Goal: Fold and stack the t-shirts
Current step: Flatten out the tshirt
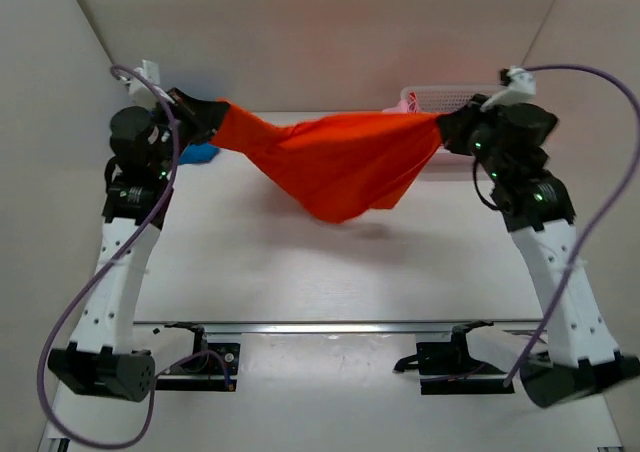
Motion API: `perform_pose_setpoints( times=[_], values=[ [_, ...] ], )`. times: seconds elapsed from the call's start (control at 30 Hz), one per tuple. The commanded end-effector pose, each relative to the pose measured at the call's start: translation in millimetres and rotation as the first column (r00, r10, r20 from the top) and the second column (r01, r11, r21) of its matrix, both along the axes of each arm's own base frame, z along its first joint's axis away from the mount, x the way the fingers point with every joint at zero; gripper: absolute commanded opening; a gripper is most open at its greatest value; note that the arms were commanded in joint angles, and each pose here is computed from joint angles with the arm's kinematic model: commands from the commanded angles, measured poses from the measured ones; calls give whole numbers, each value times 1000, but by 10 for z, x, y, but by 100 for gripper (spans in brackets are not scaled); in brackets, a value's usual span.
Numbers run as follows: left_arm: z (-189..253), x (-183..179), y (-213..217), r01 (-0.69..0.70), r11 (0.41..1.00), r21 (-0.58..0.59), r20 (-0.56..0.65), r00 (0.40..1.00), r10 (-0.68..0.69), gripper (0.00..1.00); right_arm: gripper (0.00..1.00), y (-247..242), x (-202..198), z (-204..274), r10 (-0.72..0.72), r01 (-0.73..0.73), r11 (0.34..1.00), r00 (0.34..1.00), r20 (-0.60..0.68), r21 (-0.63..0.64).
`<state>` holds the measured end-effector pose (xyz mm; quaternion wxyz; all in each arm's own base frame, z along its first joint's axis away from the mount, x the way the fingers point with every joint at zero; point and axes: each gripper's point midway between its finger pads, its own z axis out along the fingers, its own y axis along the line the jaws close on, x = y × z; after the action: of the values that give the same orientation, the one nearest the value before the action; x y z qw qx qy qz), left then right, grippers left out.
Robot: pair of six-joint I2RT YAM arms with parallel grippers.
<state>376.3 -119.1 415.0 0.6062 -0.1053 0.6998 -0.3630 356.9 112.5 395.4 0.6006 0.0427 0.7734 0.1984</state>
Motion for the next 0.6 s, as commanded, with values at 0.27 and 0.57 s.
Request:
perform_pose_setpoints(
  times=[0.27,0.57],
  values=[
    [1106,-805,511,-230,965,124,207,957,202,0,0,-492,-838,886,50,-80,993,953,297,91],
    [1319,-936,550,-247,958,149,211,954,213,0,0,-424,-915,797,141,-164,984,956,257,72]
  ],
)
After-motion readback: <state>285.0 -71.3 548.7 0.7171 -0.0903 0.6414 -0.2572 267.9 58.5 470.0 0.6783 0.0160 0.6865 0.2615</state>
